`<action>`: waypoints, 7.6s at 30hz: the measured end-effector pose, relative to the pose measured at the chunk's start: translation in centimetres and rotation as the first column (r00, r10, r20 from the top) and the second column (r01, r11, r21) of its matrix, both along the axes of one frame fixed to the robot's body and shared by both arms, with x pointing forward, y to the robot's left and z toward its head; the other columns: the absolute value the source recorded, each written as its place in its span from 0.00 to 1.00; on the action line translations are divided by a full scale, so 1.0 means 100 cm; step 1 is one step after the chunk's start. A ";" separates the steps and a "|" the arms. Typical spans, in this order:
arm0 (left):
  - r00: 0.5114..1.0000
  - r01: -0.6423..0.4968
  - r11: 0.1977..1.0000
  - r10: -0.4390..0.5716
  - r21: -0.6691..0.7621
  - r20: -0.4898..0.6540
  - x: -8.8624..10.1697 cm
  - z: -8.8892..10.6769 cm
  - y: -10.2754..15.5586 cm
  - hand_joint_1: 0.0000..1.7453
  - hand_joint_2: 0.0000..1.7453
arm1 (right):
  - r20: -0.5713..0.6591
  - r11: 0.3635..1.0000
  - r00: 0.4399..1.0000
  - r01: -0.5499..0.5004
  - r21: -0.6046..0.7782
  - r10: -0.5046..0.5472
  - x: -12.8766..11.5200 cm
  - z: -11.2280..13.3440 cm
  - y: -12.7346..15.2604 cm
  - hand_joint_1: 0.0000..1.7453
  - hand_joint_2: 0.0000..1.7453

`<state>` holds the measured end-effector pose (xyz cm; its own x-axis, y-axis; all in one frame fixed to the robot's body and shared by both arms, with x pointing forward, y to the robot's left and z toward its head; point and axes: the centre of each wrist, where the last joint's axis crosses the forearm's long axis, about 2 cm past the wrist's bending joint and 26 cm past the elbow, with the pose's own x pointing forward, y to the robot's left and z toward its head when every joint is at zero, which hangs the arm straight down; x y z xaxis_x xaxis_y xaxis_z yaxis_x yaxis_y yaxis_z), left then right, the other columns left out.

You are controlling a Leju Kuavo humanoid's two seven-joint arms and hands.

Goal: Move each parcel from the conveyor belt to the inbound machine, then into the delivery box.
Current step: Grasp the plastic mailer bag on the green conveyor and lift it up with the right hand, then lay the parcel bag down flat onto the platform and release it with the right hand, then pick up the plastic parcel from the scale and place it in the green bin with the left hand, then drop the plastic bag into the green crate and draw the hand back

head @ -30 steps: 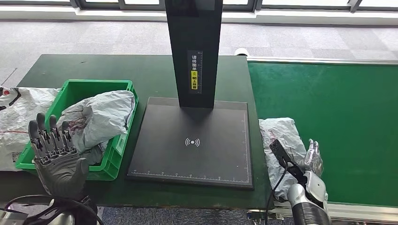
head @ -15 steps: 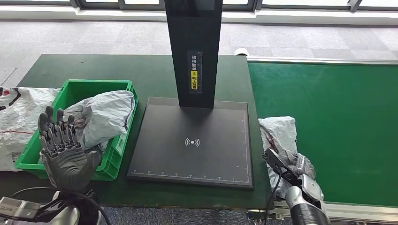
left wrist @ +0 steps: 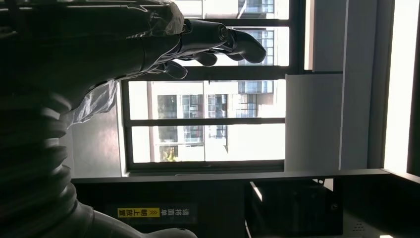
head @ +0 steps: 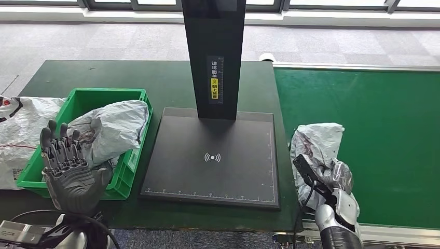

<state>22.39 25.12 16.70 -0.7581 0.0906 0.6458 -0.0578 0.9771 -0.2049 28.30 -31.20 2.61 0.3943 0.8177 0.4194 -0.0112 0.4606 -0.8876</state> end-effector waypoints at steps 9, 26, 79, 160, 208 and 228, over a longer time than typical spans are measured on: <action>0.999 -0.033 0.999 0.033 -0.002 0.000 -0.008 0.001 0.000 0.00 1.00 | 0.284 0.994 0.959 0.055 -0.092 -0.027 -0.001 0.046 0.003 1.00 1.00; 1.000 -0.029 1.000 0.029 -0.011 0.008 0.009 0.004 -0.007 0.00 1.00 | 0.777 0.973 0.586 -0.135 -0.185 0.229 -0.012 0.108 0.052 1.00 1.00; 0.998 0.021 1.000 -0.022 -0.007 -0.056 0.033 -0.011 -0.025 0.00 1.00 | 0.471 0.773 0.659 -0.629 -0.082 0.586 0.001 0.039 0.181 0.00 1.00; 0.794 0.399 0.455 0.264 0.796 -0.548 0.095 -0.094 -0.159 1.00 1.00 | 0.991 0.890 0.115 -0.456 -0.008 0.068 -0.035 0.170 0.140 0.00 1.00; 0.720 -0.693 0.582 0.595 0.426 0.358 0.064 0.076 -0.066 1.00 1.00 | 0.989 0.894 0.125 -0.448 -0.018 0.082 -0.034 0.167 0.138 0.00 1.00; 0.412 -0.787 0.257 0.896 0.561 0.167 0.100 0.018 0.080 1.00 1.00 | 0.988 0.894 0.134 -0.448 -0.003 0.070 -0.035 0.165 0.137 0.00 1.00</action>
